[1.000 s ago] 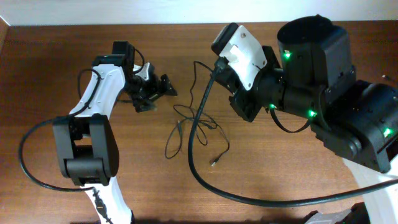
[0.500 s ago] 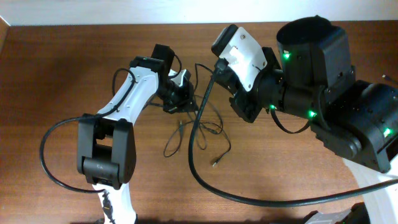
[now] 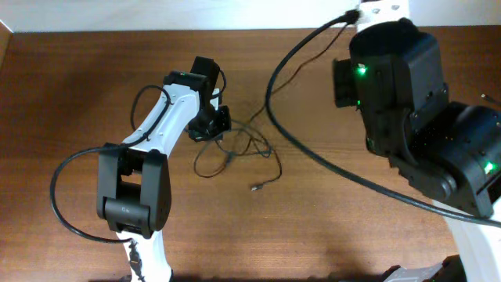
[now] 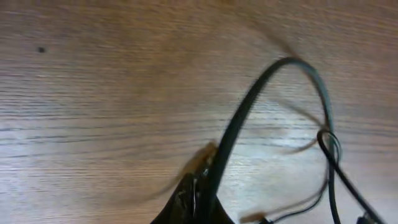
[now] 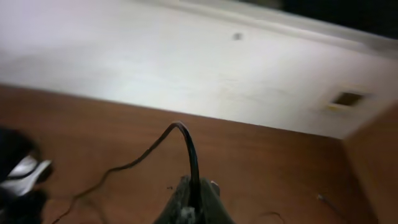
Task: Untangle cables
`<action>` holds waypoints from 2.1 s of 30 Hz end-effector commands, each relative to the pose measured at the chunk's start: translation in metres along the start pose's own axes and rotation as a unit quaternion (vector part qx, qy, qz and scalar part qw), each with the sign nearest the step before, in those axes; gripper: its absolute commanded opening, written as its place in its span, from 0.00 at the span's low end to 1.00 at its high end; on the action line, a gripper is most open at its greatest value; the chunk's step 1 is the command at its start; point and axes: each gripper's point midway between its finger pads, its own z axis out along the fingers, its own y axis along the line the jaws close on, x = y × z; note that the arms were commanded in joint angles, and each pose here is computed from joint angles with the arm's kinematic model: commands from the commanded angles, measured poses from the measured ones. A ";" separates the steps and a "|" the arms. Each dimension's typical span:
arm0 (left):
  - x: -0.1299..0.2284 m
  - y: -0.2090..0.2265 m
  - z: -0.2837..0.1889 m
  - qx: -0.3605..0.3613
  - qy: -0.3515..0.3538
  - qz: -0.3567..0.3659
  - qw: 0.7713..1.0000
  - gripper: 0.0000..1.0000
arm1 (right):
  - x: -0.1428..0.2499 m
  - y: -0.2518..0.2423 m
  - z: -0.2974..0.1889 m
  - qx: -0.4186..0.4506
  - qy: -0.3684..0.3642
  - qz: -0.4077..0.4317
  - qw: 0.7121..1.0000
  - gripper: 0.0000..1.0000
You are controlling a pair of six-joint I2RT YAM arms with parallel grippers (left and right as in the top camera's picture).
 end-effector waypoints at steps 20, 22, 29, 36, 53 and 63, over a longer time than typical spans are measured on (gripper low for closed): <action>-0.020 0.029 -0.004 -0.087 -0.051 -0.034 0.994 0.13 | 0.179 0.056 0.033 -0.176 0.372 -0.052 0.910 0.04; -0.020 0.029 -0.004 -0.087 -0.051 -0.034 0.994 0.15 | 0.217 0.081 0.048 -0.207 0.422 -0.048 0.882 0.04; -0.020 0.029 -0.004 -0.087 -0.051 -0.034 0.994 0.15 | 0.282 0.162 0.086 -0.329 0.462 0.038 0.823 0.05; -0.020 0.029 -0.004 -0.087 -0.051 -0.034 0.994 0.15 | 0.314 0.185 0.128 -0.263 0.463 0.213 0.819 0.18; -0.019 0.029 -0.004 -0.087 -0.051 -0.034 0.994 0.17 | 0.335 0.224 0.117 -0.334 0.374 -0.010 0.865 0.84; -0.020 0.029 -0.004 -0.087 -0.051 -0.034 0.994 0.17 | 0.360 0.250 0.137 -0.324 0.367 -0.038 0.871 0.63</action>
